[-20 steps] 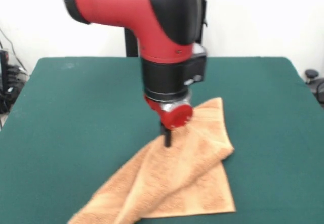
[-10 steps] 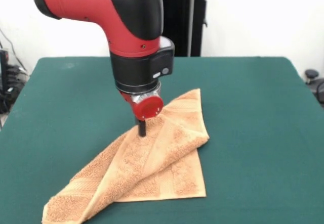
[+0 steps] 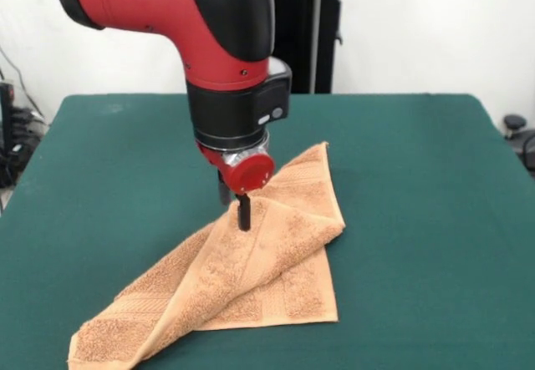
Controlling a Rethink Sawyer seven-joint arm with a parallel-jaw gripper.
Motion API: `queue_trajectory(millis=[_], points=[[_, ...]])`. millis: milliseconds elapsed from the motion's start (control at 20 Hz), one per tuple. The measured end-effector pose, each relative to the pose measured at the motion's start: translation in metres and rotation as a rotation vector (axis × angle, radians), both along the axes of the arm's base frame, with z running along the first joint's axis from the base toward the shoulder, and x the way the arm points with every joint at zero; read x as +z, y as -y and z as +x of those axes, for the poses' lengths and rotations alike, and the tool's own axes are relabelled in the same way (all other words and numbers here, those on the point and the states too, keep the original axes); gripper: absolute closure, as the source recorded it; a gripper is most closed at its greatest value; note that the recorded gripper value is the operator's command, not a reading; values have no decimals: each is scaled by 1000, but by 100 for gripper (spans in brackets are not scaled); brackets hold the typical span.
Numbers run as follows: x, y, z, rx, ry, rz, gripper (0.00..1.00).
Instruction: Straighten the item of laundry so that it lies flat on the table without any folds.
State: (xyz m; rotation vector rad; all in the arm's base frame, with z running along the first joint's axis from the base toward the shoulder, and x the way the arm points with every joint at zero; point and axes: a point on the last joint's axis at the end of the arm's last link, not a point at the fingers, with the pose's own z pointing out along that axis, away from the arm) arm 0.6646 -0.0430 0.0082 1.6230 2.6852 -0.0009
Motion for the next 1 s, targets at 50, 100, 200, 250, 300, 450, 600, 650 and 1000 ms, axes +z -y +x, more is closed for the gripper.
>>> queue_trajectory(millis=[50,100,200,250,300,450,600,650,1000], points=[[1,0,0,1,1,-1,0],[3,0,0,2,3,-1,0],[15,-1,4,7,19,-9,0],[19,-2,6,9,25,-11,0],[21,-2,7,10,29,-12,0],[35,-4,14,18,53,-21,0],[52,-7,21,25,76,-29,0],[55,-7,22,26,80,-31,0],[65,-2,38,24,115,-43,0]])
